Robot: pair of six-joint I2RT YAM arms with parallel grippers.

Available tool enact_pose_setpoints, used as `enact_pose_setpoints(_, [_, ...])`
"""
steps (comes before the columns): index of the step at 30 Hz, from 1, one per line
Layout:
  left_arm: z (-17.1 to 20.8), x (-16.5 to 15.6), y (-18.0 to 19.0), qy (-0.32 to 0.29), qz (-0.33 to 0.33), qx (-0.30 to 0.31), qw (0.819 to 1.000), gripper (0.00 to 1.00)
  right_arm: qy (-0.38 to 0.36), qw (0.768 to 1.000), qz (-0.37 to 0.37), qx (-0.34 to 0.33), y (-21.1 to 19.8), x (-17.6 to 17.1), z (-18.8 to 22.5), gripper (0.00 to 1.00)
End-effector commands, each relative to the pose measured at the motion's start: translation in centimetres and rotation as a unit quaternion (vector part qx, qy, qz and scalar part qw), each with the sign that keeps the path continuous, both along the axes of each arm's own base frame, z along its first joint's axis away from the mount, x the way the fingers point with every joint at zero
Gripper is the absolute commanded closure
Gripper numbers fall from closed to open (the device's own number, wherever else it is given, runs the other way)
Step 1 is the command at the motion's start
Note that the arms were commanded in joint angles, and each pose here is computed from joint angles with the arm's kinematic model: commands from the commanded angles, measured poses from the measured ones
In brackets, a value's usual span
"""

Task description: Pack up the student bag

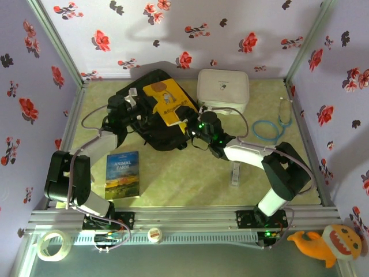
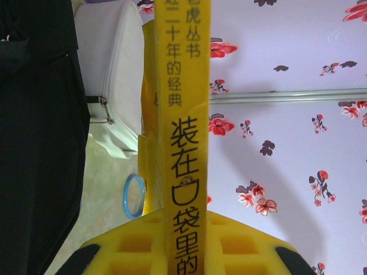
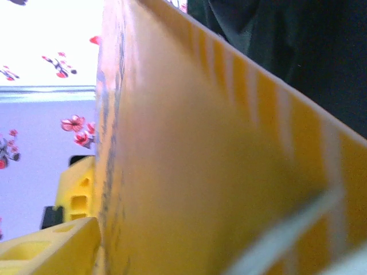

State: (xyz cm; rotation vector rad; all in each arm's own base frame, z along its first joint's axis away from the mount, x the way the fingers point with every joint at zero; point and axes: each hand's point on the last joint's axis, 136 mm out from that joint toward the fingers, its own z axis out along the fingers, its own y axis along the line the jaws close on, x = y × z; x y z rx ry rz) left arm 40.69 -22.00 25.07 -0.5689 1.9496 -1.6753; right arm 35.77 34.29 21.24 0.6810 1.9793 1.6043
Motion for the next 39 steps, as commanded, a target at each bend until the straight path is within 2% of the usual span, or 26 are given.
enact_pose_setpoints(1, [2.2,-0.1,0.0,-0.04,-0.011,-0.023,0.999,1.0,-0.043,0.998,-0.034,0.035,-0.8,0.5,2.6,0.24])
enact_pose_setpoints(5, [1.5,-0.2,0.4,-0.025,-0.008,-0.022,0.999,1.0,-0.055,0.997,-0.049,0.027,-1.6,0.5,3.1,0.41])
enact_pose_setpoints(9, [0.2,-0.7,0.6,0.0,-0.009,0.002,1.0,1.0,-0.072,0.996,-0.061,-0.002,-2.3,0.6,3.7,0.64])
enact_pose_setpoints(10, [-0.3,-1.0,0.6,0.009,-0.013,0.014,1.0,0.98,-0.074,0.995,-0.065,-0.01,-2.6,0.6,3.8,0.71])
enact_pose_setpoints(13, [-1.7,-2.3,0.6,0.029,-0.035,0.062,0.997,0.82,-0.081,0.993,-0.081,-0.027,-3.6,0.4,4.0,0.82])
enact_pose_setpoints(16, [-3.0,-3.9,1.8,0.034,-0.033,0.134,0.99,0.63,-0.095,0.991,-0.087,-0.047,-4.5,0.0,4.2,0.87])
enact_pose_setpoints(19, [-3.5,-5.2,3.3,0.011,-0.036,0.224,0.974,0.45,-0.112,0.987,-0.084,-0.075,-5.5,-0.9,4.5,0.89])
enact_pose_setpoints(22, [-4.2,-5.9,4.6,-0.016,-0.032,0.291,0.956,0.34,-0.128,0.982,-0.083,-0.112,-7.3,-2.1,4.8,0.9])
enact_pose_setpoints(25, [-4.7,-6.6,4.5,-0.046,-0.057,0.343,0.936,0.28,-0.132,0.974,-0.084,-0.167,-9.8,-3.4,5.0,0.91])
enact_pose_setpoints(28, [-4.6,-7.4,2.7,-0.093,-0.101,0.394,0.909,0.22,-0.13,0.963,-0.091,-0.217,-13.0,-4.4,5.2,0.91])
enact_pose_setpoints(31, [-4.9,-8.2,0.7,-0.14,-0.151,0.454,0.867,0.18,-0.131,0.956,-0.097,-0.242,-15.8,-5.1,5.6,0.92])
enact_pose_setpoints(35, [-5.6,-8.7,-1.2,-0.195,-0.215,0.525,0.8,0.18,-0.127,0.952,-0.105,-0.256,-18.2,-5.4,5.7,0.91])
enact_pose_setpoints(39, [-7.0,-9.8,-2.3,-0.235,-0.291,0.572,0.73,0.25,-0.124,0.949,-0.114,-0.265,-19.6,-5.4,5.7,0.9])
